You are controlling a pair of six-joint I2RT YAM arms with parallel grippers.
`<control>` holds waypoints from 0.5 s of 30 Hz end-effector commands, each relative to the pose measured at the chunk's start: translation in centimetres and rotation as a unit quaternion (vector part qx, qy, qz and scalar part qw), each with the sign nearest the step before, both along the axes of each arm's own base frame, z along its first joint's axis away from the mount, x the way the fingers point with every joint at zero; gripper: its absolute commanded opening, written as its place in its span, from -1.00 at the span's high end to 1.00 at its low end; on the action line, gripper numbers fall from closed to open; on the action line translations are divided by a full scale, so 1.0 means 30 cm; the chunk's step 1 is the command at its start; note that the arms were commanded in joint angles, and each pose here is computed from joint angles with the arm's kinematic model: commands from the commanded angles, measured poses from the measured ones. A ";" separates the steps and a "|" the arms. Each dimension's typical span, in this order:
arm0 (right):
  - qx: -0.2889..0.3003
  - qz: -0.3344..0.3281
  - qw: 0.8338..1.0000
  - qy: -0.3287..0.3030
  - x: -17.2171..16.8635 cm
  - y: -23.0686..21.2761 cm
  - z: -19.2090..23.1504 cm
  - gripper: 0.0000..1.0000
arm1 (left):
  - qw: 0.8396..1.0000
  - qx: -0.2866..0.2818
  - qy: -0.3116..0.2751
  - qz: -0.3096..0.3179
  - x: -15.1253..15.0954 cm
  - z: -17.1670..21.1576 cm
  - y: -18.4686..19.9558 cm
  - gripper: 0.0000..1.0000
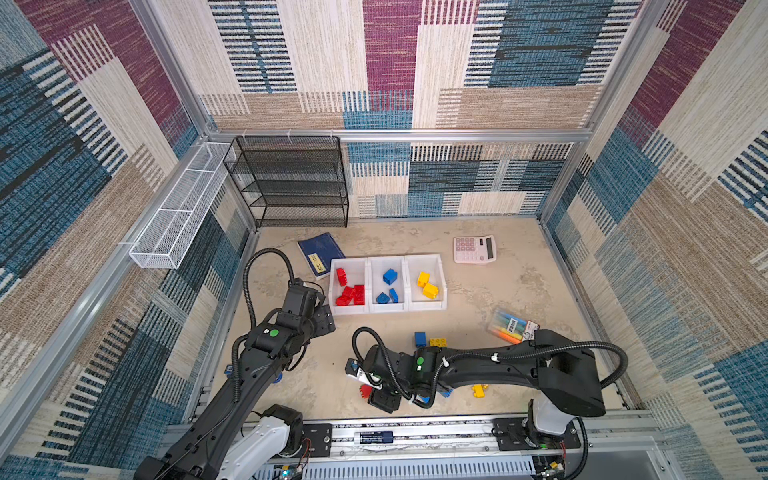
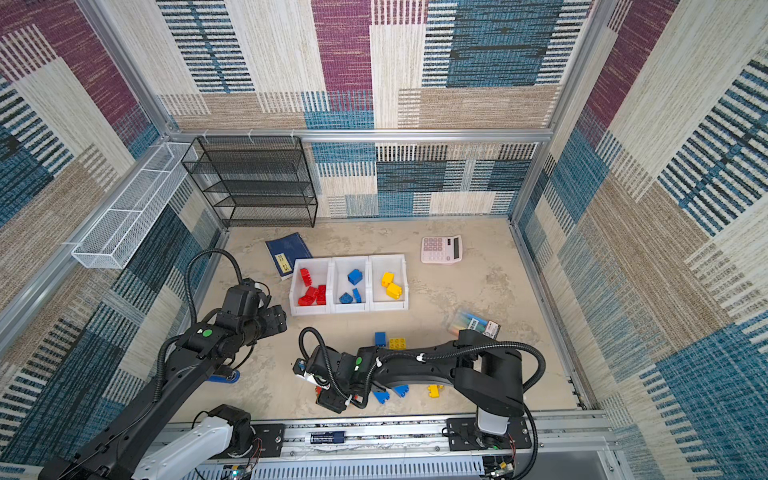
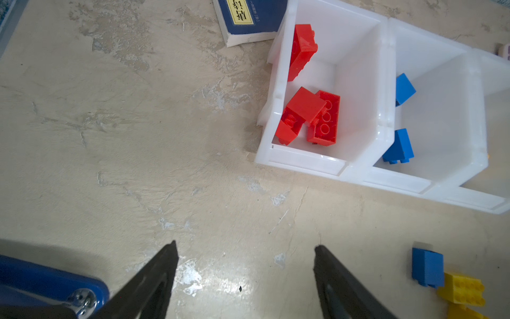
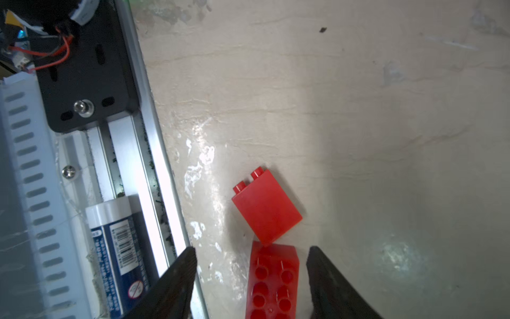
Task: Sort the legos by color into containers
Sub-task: 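Lower the right gripper onto a small red brick near the robot and grasp it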
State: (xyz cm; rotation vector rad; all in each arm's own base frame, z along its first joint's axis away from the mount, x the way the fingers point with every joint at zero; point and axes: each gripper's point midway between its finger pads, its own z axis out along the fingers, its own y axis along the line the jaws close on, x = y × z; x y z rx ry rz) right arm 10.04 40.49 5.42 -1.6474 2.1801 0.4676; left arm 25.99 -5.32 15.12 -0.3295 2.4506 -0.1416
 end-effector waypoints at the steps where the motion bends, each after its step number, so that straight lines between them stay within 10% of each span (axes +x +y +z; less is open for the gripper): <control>1: 0.005 0.022 0.999 -0.030 0.018 0.043 -0.010 -0.33 | 1.000 -0.001 0.002 0.013 -0.004 -0.003 0.010 -0.61; 15: -0.020 -0.006 0.998 -0.058 0.079 0.086 -0.094 -0.16 | 1.000 -0.002 0.004 0.012 -0.006 -0.007 0.009 -0.61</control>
